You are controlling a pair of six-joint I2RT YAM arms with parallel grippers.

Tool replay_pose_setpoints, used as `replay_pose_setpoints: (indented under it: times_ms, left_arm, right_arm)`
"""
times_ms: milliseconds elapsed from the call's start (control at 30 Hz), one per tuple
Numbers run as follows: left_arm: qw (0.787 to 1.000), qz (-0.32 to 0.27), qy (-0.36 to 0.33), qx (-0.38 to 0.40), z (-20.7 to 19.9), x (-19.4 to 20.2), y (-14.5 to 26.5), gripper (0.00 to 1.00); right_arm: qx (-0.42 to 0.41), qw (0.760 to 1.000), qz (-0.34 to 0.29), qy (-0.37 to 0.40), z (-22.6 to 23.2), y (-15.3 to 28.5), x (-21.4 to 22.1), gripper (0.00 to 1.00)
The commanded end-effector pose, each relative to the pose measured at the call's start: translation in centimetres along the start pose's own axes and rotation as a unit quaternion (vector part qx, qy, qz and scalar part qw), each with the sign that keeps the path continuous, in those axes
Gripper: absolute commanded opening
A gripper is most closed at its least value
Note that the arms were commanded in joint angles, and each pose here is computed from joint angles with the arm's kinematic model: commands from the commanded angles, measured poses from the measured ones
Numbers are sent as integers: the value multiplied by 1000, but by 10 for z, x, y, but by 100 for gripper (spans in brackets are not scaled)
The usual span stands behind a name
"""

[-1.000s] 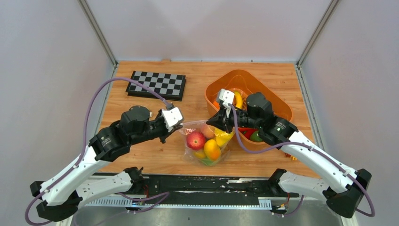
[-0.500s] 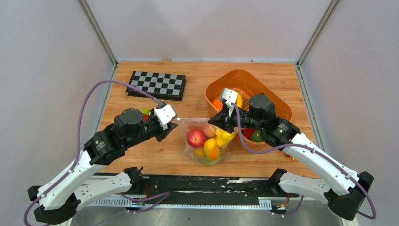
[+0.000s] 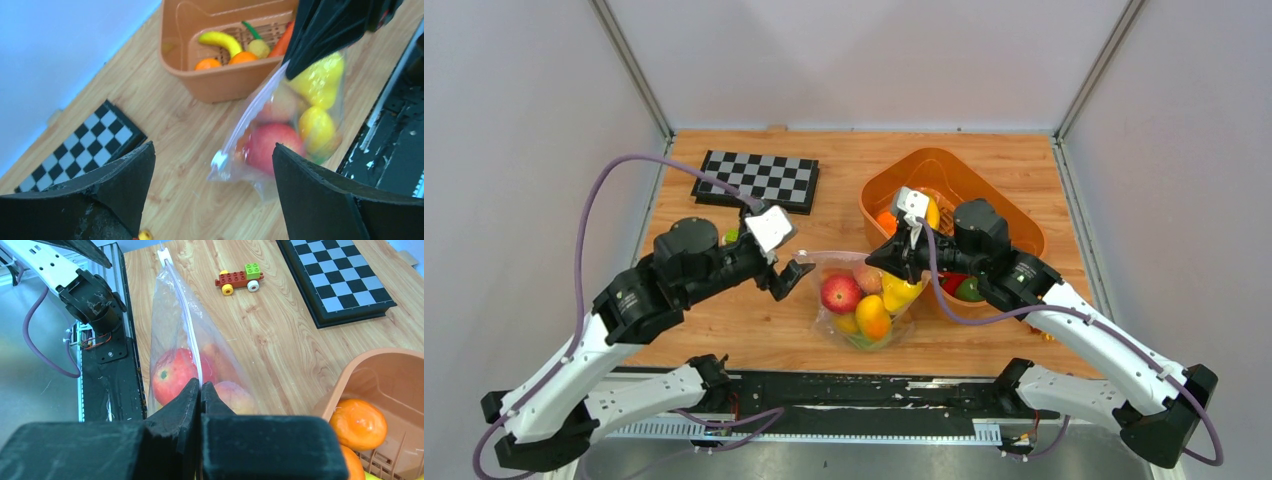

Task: Place the food in the zip-top bag and seal the zipper

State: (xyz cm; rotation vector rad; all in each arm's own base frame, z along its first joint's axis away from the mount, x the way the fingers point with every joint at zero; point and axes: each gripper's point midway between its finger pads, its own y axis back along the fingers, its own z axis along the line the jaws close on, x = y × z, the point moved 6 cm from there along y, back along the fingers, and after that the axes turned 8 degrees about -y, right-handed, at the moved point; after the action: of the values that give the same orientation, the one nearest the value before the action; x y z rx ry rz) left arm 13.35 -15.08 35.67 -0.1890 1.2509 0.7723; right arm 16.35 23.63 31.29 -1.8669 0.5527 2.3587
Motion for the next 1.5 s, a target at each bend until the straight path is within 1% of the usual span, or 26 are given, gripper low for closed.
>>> replay_pose_setpoints:
  times_ms: [0,67,133,267,400,533,633,833,1033,1100,1167,1300,1433,1467]
  left_arm:
    - [999,-20,-13,45,1,-30,-6,94]
    - [998,-28,-22,53,0,-34,-9,95]
    - [997,-23,-30,73,-2,-35,-12,92]
    - [991,19,-62,119,-6,-25,-16,78]
    - [988,40,-75,126,-4,-16,-14,69]
    - [986,80,-79,120,0,-3,-16,59]
    - [986,92,-75,114,1,2,-22,49]
    - [989,87,-81,86,8,0,-23,42]
    - [989,112,-82,56,13,10,-17,31]
    - [989,113,-82,54,12,12,-15,30]
    - [989,114,-81,52,12,14,-14,26]
    - [989,116,-81,49,11,18,-12,25]
    - [991,105,-75,41,11,17,-12,29]
    - [992,98,-69,38,11,15,-12,37]
  right_arm:
    - [-16,1000,-24,2,6,3,-12,0]
    - [-16,1000,-23,0,6,3,-11,0]
    - [-19,1000,-22,0,7,3,-11,0]
    - [-19,999,-25,2,8,4,-14,0]
    - [-18,1000,-22,4,7,4,-13,0]
    - [-19,1000,-19,3,7,4,-12,0]
    - [-20,1000,-20,3,7,4,-12,0]
    - [-14,1000,-21,5,6,5,-11,0]
    - [-10,1000,-19,3,5,5,-10,0]
    - [-11,1000,-18,1,5,4,-9,0]
    - [-10,1000,-18,1,5,3,-9,0]
    - [-11,1000,-19,0,5,3,-9,0]
    - [-13,1000,-20,-2,5,3,-10,0]
    - [-14,1000,-20,-3,6,3,-10,0]
